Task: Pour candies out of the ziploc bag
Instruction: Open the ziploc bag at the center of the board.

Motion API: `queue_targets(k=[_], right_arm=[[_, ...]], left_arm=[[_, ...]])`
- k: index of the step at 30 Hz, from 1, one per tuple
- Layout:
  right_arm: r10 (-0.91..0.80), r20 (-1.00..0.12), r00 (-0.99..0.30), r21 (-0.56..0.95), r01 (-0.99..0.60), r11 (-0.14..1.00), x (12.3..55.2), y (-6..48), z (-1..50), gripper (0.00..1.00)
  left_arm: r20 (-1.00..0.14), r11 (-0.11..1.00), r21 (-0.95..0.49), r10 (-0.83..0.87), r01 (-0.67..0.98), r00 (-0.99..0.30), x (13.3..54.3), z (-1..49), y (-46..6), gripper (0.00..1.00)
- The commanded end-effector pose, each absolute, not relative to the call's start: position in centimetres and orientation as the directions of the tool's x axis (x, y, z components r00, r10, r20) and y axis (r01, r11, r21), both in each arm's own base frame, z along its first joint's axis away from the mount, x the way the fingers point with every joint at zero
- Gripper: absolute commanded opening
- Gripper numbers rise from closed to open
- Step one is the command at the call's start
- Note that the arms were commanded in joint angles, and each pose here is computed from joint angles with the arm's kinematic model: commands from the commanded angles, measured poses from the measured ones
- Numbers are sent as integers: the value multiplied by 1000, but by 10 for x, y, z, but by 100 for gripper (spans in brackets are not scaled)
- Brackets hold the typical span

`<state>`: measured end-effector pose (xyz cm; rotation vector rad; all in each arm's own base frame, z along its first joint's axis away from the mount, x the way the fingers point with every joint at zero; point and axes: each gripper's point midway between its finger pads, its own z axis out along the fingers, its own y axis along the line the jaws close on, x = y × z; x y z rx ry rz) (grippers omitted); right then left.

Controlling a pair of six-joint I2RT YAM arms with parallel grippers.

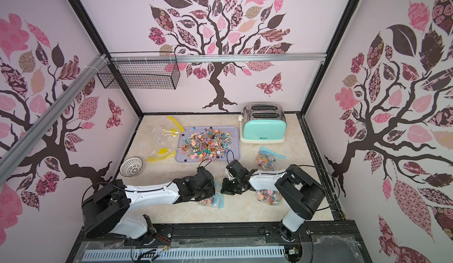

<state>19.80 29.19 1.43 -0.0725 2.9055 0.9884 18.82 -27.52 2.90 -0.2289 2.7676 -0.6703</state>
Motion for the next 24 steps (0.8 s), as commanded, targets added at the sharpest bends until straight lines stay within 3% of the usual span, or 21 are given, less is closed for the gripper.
queue_targets(k=[1,12,19,24], right_arm=[[34,-53,-998,362,13,932,190,239,-29,0],[-41,-150,-988,415,-101,904,209,259,7,0],[-61,-187,-980,429,-138,893,215,265,22,1],[-62,-255,-965,426,-170,889,227,263,56,31]], left_arm=[[-223,899,-422,-226,-115,-948,183,27,-254,0],[-338,846,-515,-51,139,-940,206,129,-290,0],[-311,842,-505,29,191,-950,202,130,-301,0],[-262,851,-492,58,185,-963,197,110,-303,0]])
